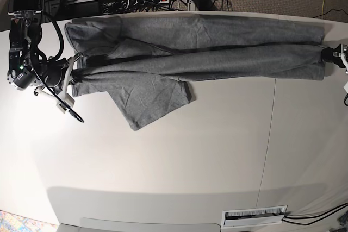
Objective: Fold the T-shirt properly
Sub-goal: 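Fold the hem half over toward the collar with both grippers, then drag the folded bundle toward the arms with the right gripper and release, then regrasp the strip end with the right gripper and straighten it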
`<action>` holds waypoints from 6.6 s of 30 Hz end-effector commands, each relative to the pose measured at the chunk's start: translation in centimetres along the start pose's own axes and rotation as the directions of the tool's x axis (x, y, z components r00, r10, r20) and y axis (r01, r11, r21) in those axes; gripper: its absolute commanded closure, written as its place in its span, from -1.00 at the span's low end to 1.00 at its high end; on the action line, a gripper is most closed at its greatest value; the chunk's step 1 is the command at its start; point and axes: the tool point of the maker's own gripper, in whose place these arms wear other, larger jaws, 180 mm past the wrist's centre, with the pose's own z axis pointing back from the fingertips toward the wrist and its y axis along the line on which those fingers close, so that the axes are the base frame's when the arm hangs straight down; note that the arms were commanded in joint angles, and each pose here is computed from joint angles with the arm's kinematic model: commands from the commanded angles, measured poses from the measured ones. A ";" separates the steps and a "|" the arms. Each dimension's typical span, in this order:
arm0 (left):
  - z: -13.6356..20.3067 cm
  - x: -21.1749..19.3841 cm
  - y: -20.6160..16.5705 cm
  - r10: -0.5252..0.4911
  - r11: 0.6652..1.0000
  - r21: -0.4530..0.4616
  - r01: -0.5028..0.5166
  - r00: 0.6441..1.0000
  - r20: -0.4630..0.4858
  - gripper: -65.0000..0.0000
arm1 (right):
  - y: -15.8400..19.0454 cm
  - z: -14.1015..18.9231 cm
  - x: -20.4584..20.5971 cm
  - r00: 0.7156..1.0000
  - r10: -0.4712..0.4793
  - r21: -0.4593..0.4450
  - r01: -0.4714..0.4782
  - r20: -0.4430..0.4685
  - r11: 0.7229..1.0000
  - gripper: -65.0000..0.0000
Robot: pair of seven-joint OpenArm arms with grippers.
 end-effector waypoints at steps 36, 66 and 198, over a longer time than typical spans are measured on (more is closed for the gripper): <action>1.4 7.1 -5.1 -0.151 0.983 -0.069 0.171 0.962 0.226 0.23 | -1.9 0.9 12.0 0.924 0.028 -0.138 0.027 0.382 0.990 0.21; -2.6 4.8 -7.5 -0.132 0.972 -0.169 0.164 0.974 0.185 0.23 | 1.1 -11.3 13.7 0.980 0.047 -0.016 -0.045 0.193 0.999 0.25; -7.7 3.6 -7.3 -0.145 0.981 -0.091 0.173 0.957 0.251 1.00 | 7.7 -5.1 -1.0 0.957 -0.116 0.018 0.115 0.265 0.993 1.00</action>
